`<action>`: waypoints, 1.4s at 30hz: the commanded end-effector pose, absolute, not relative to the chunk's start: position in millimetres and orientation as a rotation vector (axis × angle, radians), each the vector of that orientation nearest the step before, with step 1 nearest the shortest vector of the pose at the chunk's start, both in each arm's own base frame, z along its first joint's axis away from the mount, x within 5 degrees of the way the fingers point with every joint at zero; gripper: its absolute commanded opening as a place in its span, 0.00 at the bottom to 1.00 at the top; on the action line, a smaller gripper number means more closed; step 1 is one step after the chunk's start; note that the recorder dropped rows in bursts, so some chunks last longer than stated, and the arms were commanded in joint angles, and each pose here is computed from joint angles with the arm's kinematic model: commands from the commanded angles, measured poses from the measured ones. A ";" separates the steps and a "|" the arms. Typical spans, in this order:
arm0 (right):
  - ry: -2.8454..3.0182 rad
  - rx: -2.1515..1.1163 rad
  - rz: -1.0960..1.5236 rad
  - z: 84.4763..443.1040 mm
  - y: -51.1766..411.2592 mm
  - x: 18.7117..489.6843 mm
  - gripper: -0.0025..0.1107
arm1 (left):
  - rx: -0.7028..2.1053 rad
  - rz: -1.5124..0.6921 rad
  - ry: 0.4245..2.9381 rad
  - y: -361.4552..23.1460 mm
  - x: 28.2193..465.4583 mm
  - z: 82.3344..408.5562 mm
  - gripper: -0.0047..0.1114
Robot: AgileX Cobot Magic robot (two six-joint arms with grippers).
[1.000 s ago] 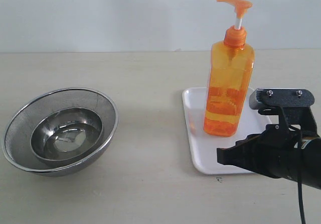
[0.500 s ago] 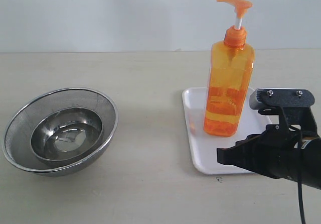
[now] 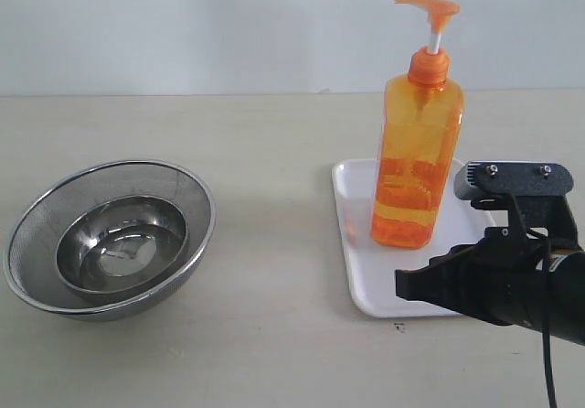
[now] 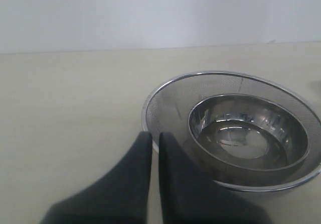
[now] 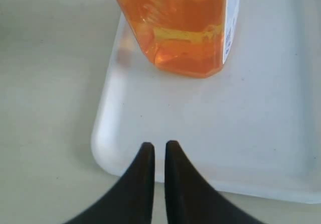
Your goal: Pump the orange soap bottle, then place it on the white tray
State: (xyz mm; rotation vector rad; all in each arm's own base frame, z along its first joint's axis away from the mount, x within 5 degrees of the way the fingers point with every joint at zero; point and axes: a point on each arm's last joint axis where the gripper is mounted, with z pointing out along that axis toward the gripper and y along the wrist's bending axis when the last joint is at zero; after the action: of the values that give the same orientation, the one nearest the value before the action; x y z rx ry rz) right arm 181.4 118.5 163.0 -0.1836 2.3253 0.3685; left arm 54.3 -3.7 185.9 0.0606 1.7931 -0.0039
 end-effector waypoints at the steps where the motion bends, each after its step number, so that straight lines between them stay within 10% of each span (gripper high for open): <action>1: 2.329 -0.181 0.371 162.8 117.5 179.9 0.05 | 0.057 -0.004 1.793 -3.7 54.2 185.2 0.08; 42: 2.079 -0.355 0.446 215.9 103.4 153.0 0.05 | 0.057 -0.004 1.793 -3.7 54.2 185.2 0.08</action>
State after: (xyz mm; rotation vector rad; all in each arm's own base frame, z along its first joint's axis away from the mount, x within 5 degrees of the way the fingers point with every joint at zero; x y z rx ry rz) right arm 161.6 110.6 210.5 -0.3396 2.1277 0.4462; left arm 54.3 -3.7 185.9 0.0606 1.7931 -0.0039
